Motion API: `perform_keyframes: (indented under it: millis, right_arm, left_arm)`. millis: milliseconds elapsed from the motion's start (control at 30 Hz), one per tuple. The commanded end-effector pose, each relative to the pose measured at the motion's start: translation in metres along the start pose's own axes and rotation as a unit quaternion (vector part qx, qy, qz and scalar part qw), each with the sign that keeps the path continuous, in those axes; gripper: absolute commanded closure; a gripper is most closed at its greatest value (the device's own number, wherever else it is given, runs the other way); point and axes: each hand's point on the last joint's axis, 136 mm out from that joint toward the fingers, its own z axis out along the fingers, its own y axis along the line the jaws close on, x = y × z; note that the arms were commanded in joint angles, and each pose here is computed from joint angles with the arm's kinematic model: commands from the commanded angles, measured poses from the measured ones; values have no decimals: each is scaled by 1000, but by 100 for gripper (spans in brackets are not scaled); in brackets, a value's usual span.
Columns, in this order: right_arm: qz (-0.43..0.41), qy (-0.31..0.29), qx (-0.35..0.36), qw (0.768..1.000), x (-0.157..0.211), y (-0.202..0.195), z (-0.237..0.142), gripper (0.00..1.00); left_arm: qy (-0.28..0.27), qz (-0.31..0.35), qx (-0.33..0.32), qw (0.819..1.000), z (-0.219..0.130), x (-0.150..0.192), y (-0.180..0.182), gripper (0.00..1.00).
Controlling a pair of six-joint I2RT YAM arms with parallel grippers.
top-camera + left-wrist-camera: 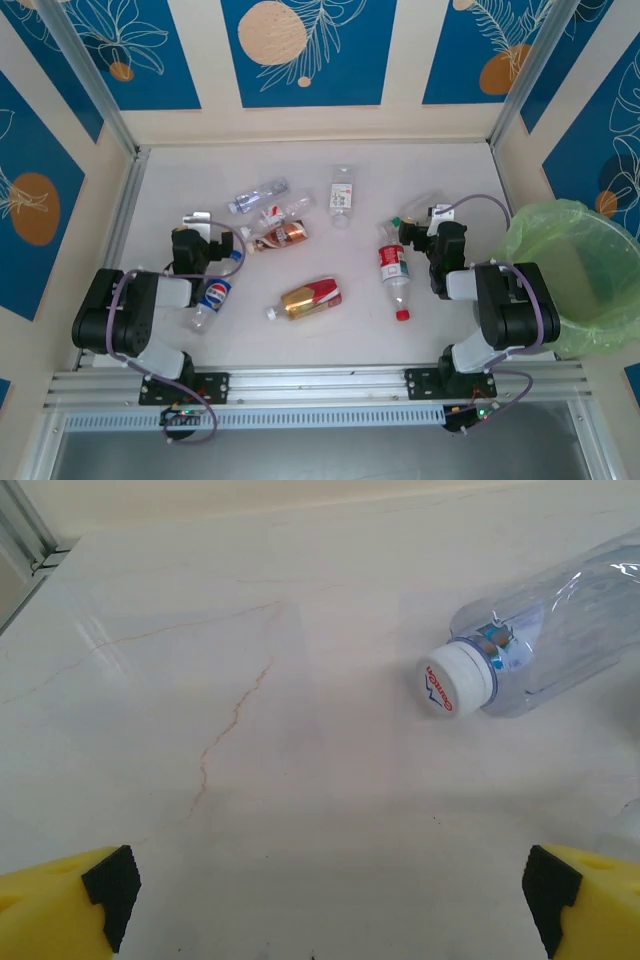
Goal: Put the plastic bottles in the bin
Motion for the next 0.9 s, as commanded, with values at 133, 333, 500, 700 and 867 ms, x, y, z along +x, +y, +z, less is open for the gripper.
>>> perform_keyframes:
  millis: [133,333,500,700,867]
  right_arm:
    - [10,-23,12,1000,-10,-4,-3,1]
    - [12,-23,12,1000,-10,-5,-3,1]
    - [12,-23,12,1000,-11,-5,-2,1]
    - [11,-22,12,1000,-10,-5,-3,1]
    - [12,-23,12,1000,-11,-5,-3,1]
  left_arm:
    - [-11,6,1,1000,0,-8,2,0]
    - [-10,5,1,1000,1,-8,2,0]
    - [-10,5,1,1000,1,-8,2,0]
    - [-9,5,1,1000,1,-8,2,0]
    - [-10,5,1,1000,1,-8,2,0]
